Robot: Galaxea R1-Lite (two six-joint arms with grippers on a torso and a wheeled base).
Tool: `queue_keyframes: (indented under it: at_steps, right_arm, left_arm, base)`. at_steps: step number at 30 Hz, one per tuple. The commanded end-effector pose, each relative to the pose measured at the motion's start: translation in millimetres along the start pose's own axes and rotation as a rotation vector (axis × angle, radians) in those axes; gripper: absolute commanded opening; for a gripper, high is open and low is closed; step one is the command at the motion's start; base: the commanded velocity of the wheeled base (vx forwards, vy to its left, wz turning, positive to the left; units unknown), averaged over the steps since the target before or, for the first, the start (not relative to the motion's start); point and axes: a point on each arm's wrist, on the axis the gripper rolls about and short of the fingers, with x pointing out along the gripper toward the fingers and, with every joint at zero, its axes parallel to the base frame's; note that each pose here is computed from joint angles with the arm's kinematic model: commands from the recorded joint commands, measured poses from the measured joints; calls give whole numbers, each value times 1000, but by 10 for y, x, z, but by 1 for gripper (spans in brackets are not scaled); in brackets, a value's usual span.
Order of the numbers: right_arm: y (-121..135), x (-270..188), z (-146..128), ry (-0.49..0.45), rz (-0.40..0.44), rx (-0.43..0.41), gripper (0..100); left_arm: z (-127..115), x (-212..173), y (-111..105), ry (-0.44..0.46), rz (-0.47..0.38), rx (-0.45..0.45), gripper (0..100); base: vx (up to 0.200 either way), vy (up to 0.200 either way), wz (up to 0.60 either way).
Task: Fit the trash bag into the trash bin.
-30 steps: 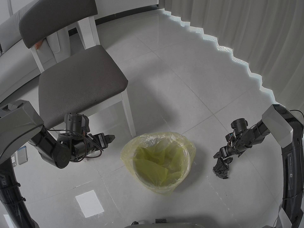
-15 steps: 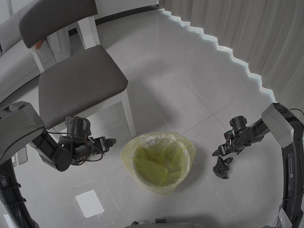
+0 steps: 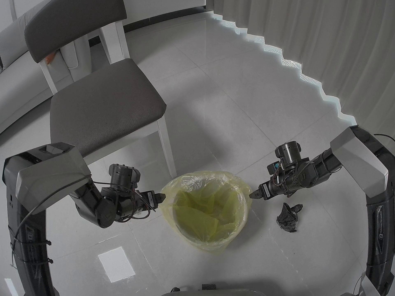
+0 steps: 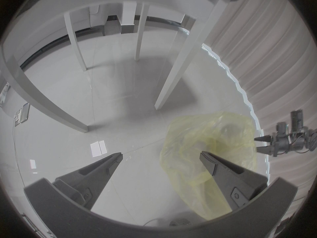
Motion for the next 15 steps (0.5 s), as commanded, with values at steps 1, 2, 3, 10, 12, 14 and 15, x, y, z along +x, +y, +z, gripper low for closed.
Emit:
queue_keyframes:
  at_steps: [1,2,3,10,12,14,15]
  right_arm:
    - [142,-145,109,-36,15,-26,100]
    - [150,-154,113,-38,16,-25,100]
    - [170,-180,135,-45,19,-30,100]
    - [200,-142,146,-48,20,-37,100]
    - [190,-65,106,-33,21,-35,100]
    - [189,-45,99,-30,21,-33,100]
    - [182,-31,99,-30,20,-32,100]
  left_arm:
    - [-196,219,89,64,32,1,100]
    - [-201,227,91,65,32,1,100]
    - [-223,248,113,73,38,1,100]
    - [-298,388,158,87,53,7,100]
    - [-280,437,145,76,55,8,100]
    - [-270,450,140,71,53,8,100]
    - [-263,477,137,70,53,8,100]
  base:
    - [0,0,0]
    - [0,0,0]
    - [0,0,0]
    - [0,0,0]
    - [0,0,0]
    - [0,0,0]
    - [0,0,0]
